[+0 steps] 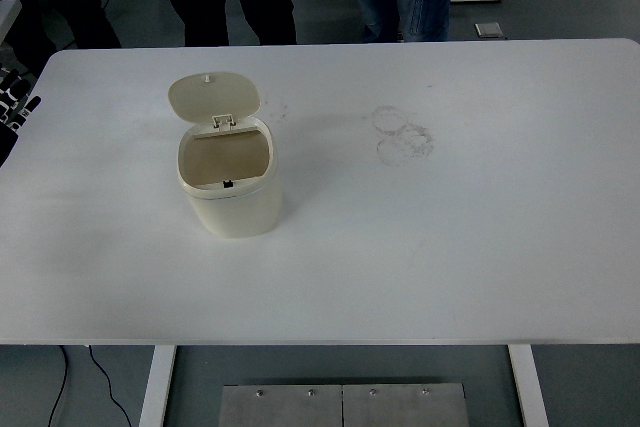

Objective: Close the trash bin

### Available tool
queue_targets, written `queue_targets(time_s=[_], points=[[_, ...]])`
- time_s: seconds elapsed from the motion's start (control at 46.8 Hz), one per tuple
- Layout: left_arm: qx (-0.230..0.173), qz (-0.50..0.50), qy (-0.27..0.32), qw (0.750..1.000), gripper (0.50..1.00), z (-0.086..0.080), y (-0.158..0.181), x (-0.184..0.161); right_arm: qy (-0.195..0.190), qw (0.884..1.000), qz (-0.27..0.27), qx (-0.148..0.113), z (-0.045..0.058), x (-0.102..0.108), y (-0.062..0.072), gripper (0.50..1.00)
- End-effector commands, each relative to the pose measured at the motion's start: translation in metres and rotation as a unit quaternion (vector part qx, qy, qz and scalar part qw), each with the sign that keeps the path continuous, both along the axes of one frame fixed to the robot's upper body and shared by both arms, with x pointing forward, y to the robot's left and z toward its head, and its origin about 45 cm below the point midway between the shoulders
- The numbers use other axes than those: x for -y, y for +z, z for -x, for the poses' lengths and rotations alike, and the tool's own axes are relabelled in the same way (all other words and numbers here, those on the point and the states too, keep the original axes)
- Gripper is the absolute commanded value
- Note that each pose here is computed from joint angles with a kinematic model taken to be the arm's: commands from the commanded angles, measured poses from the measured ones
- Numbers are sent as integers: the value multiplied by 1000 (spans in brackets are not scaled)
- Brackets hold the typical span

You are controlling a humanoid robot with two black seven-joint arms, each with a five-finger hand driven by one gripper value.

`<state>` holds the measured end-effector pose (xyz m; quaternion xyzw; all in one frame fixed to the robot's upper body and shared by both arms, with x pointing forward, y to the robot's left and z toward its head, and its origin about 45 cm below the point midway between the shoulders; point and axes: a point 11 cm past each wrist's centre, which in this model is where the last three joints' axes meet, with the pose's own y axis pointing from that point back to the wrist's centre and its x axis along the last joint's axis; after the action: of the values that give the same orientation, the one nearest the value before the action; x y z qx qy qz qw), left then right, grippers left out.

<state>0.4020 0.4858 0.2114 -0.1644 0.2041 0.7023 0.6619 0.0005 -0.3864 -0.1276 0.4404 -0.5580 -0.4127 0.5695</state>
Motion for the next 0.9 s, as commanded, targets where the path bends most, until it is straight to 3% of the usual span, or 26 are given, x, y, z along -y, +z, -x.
queue_targets(time_s=[0.0, 0.876], points=[[-1, 0, 0, 1000, 1000, 0, -1, 1, 0, 1000, 1, 0, 0, 0, 0, 991], [0, 4, 1, 1000, 1000, -1, -2, 2, 0, 1000, 0, 0, 0, 0, 0, 989]])
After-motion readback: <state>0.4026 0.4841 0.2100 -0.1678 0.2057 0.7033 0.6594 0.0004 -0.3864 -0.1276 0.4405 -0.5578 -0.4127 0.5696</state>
